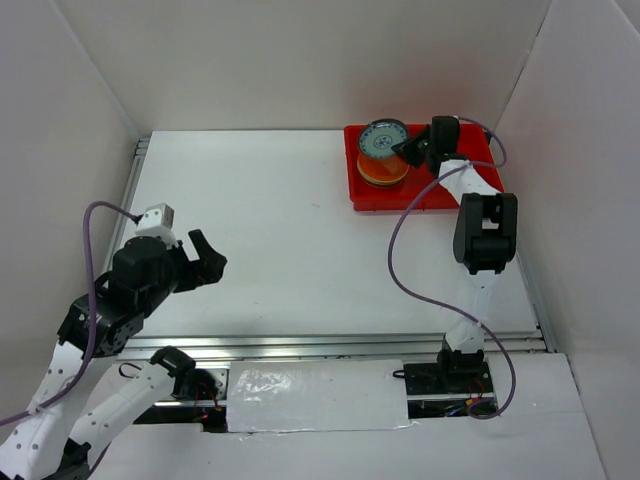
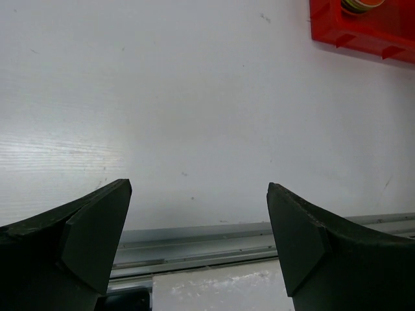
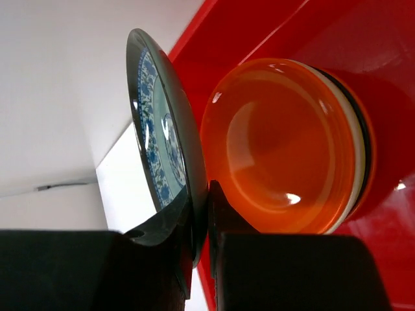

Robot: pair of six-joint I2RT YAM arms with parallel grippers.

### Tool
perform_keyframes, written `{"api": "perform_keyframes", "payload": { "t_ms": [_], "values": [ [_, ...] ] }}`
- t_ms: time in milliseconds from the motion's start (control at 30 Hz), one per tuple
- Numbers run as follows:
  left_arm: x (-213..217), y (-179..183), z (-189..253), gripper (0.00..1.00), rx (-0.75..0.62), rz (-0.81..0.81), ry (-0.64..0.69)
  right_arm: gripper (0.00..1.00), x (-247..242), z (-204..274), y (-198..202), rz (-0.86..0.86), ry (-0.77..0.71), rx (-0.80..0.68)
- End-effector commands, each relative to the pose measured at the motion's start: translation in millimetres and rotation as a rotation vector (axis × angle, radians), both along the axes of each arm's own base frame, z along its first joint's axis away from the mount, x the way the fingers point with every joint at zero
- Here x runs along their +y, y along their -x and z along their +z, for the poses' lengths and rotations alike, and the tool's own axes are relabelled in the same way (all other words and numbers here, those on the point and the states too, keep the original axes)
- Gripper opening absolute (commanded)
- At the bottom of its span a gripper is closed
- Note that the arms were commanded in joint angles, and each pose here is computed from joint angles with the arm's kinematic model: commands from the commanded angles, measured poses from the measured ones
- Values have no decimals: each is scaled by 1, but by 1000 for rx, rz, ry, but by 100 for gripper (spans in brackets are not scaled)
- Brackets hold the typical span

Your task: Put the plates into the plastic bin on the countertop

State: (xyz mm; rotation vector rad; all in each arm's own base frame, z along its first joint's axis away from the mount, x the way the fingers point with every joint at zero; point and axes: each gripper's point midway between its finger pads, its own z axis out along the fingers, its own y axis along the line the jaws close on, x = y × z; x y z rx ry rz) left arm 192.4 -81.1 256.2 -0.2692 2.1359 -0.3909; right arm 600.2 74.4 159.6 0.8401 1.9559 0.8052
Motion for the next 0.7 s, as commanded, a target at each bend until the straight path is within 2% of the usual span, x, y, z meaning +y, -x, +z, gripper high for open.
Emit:
{"api": "perform_keyframes", "payload": {
  "t_ms": [0,133,200,233,267,300,400,533,600,667],
  "values": [
    [13,2,5,99,-52,1,-44,4,4,7,-4,89,-62,12],
    [19,6,13,99,-114,8,-11,13,-1,1,0,72,-66,1],
    [18,5,15,99,-124,-3,-9,48,-3,7,1,74,-57,-7],
    [17,4,14,99,-116,-8,-12,59,-5,5,3,70,-51,1],
    [16,4,12,99,-105,-15,-12,86,-5,13,6,70,-47,-7],
    [15,2,9,99,-87,-20,-20,100,-8,11,10,58,-35,-3],
    [13,0,6,99,-69,-29,-26,100,-15,34,24,18,-3,-44],
    [15,0,7,99,-81,-17,-21,100,-26,91,54,-44,87,-117],
    [17,-1,7,99,-78,-4,-21,100,-34,111,59,-75,149,-113],
    [17,-1,5,99,-65,0,-25,100,-37,105,67,-59,167,-40]
  ]
}}
